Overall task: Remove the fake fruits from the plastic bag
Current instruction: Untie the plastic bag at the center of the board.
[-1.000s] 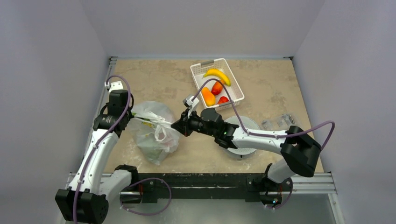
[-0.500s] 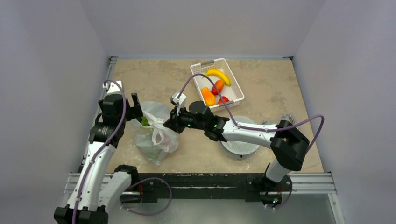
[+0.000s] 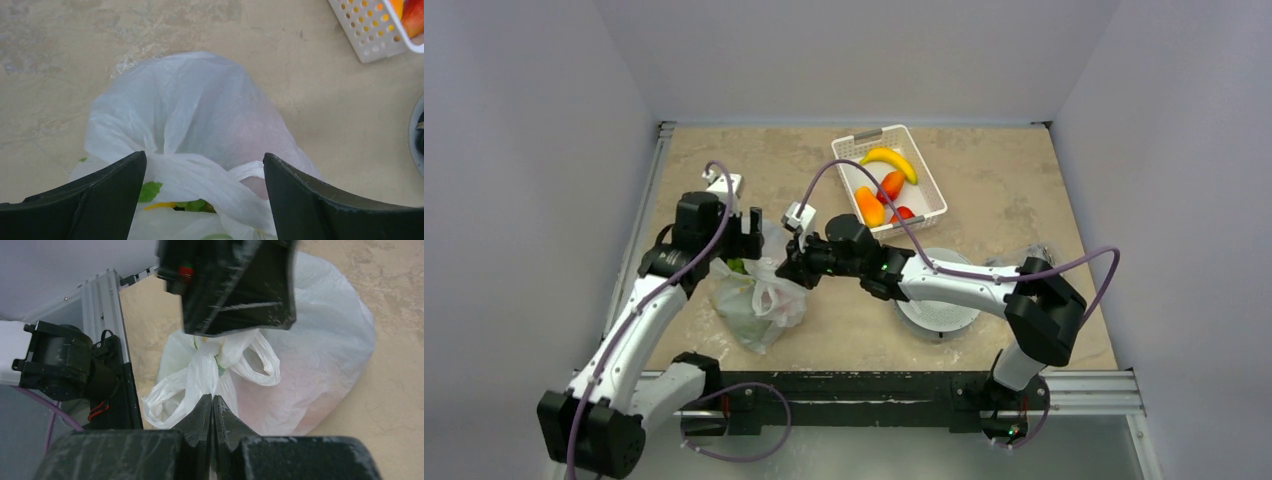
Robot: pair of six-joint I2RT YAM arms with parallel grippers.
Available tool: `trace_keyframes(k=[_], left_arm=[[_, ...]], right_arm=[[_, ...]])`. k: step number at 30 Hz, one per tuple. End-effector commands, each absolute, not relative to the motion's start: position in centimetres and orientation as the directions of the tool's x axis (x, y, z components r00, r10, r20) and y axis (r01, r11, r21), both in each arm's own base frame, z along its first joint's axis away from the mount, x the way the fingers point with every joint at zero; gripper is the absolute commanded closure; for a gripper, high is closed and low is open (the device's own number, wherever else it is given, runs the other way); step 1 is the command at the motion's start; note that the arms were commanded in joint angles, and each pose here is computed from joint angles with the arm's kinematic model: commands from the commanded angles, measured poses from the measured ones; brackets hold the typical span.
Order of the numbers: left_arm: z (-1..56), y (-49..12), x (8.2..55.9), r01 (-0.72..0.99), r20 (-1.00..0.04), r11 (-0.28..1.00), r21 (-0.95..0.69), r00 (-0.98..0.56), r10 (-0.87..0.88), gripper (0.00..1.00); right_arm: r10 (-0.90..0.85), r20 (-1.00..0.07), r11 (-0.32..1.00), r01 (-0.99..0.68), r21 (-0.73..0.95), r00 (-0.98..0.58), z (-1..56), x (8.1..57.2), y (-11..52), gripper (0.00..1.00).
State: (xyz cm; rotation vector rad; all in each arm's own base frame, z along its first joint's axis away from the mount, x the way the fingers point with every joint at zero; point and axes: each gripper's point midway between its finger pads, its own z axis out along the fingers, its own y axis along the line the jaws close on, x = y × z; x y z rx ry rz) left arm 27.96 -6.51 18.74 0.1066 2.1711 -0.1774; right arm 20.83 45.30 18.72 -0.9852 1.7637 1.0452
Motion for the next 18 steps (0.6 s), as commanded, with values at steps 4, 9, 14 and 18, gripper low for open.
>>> trace_keyframes(k=[4,9,14,18], left_arm=[[16.6,-5.7,29.2,0.084,-0.71,0.996,0.018,-0.701,0.072,0.45],[18.2,-3.6,29.1,-0.021,-0.766,0.998,0.067,-0.642,0.038,0.67],[20.0,-0.2,28.3,-0.194,-0.82,0.974,0.114,-0.572,-0.018,1.0],[21.6,3.7,26.9,-0.395,-0.868,0.914,0.088,-0.48,-0.124,1.0]], right_arm=[[-0.198,-0.948,0.273,-0.942,0.192,-0.251,21.7,19.6,46.5,1.0],[-0.287,-0.94,0.266,-0.958,0.109,-0.187,19.9,17.6,47.3,1.0],[-0.341,-0.927,0.28,-0.958,0.058,-0.156,18.4,16.8,47.4,1.0],[-0.32,-0.932,0.344,-0.938,0.052,-0.169,18.0,17.2,46.5,1.0]])
